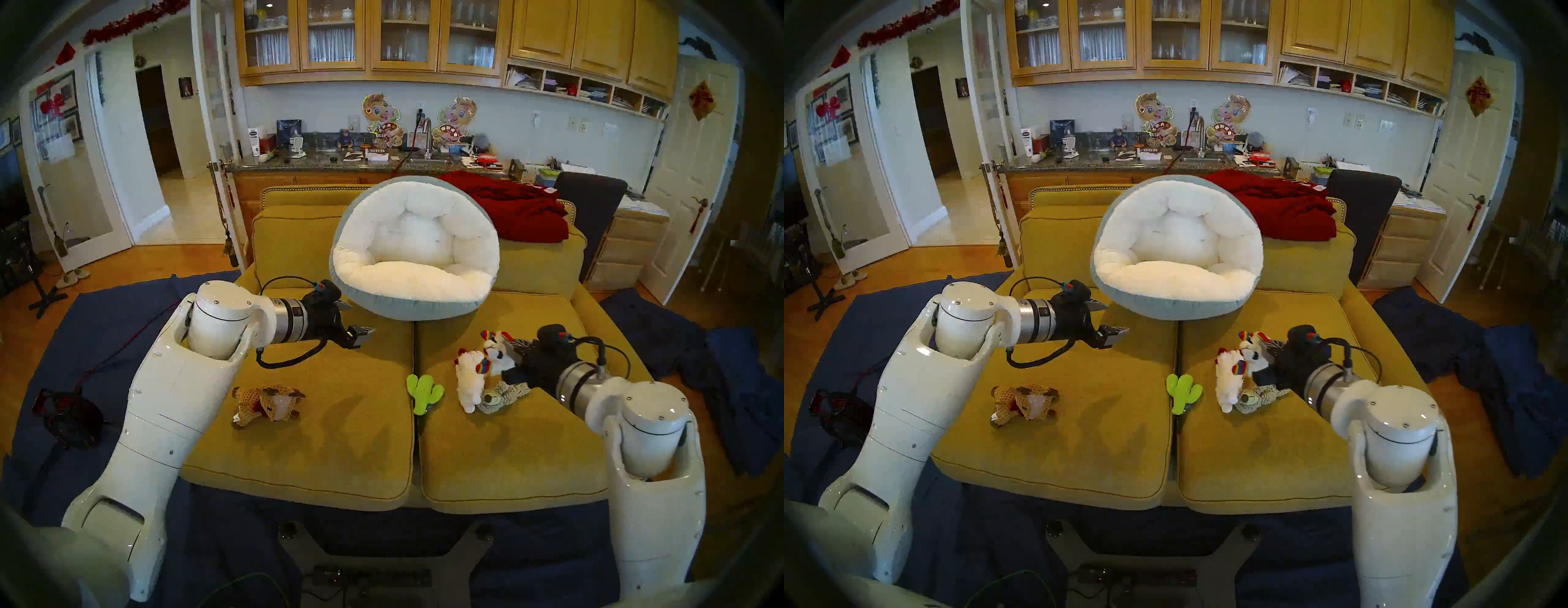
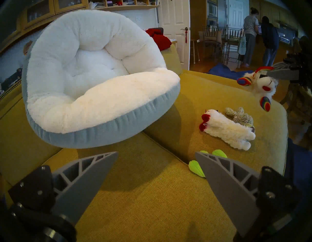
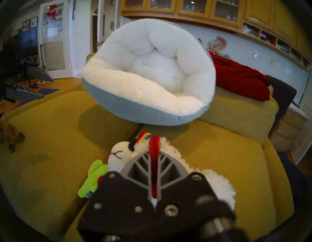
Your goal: Put toys into dog bed
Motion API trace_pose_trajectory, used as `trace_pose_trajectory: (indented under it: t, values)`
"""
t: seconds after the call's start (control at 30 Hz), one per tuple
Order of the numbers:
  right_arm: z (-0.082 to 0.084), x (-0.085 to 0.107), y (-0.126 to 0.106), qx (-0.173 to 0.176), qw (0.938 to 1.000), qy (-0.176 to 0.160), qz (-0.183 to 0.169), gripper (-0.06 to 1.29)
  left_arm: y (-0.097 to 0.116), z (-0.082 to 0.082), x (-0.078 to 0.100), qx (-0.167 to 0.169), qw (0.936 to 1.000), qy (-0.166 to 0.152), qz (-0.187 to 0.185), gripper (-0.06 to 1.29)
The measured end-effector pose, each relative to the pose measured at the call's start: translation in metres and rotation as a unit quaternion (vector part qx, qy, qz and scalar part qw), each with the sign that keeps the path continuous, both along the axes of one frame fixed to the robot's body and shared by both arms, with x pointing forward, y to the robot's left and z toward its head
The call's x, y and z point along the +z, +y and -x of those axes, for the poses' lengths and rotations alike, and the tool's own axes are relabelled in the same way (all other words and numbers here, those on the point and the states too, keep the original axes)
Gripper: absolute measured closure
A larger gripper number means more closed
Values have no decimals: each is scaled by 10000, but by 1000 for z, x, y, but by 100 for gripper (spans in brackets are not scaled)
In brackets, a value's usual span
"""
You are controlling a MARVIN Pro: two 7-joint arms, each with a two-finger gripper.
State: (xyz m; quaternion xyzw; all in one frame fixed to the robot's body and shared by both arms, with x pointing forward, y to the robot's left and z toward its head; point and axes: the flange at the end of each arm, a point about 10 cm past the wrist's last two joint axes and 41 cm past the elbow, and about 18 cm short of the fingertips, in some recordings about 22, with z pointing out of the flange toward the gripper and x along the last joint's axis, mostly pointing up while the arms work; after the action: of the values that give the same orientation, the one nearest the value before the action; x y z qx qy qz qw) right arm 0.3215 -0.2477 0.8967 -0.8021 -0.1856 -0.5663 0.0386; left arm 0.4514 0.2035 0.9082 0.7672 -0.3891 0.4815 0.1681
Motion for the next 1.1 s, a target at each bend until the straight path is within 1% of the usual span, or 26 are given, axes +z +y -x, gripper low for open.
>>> trace_pose_trajectory:
  t: [0.2,0.37,0.57,0.7,0.8,0.9,0.97,1.1]
  values:
    - [-16,-7,31,151,9999,-19,10,126,0,0,0,0,10000,0,0,0]
    - [-28,-12,49,210,9998,-34,18,126,0,0,0,1,10000,0,0,0]
    - [-41,-10,58,200,9998,-94,12,127,0,0,0,1,10000,0,0,0]
    - [-47,-8,59,178,9998,-128,14,126,0,0,0,1,10000,0,0,0]
    - [-49,-4,54,139,9998,-142,2,127,0,0,0,1,10000,0,0,0]
    - [-47,0,50,168,9998,-87,-61,127,0,0,0,1,10000,0,0,0]
    - [-44,2,47,208,9997,-38,-111,127,0,0,0,0,10000,0,0,0]
    - [-31,5,44,339,9991,89,-218,126,0,0,0,0,10000,0,-1,0]
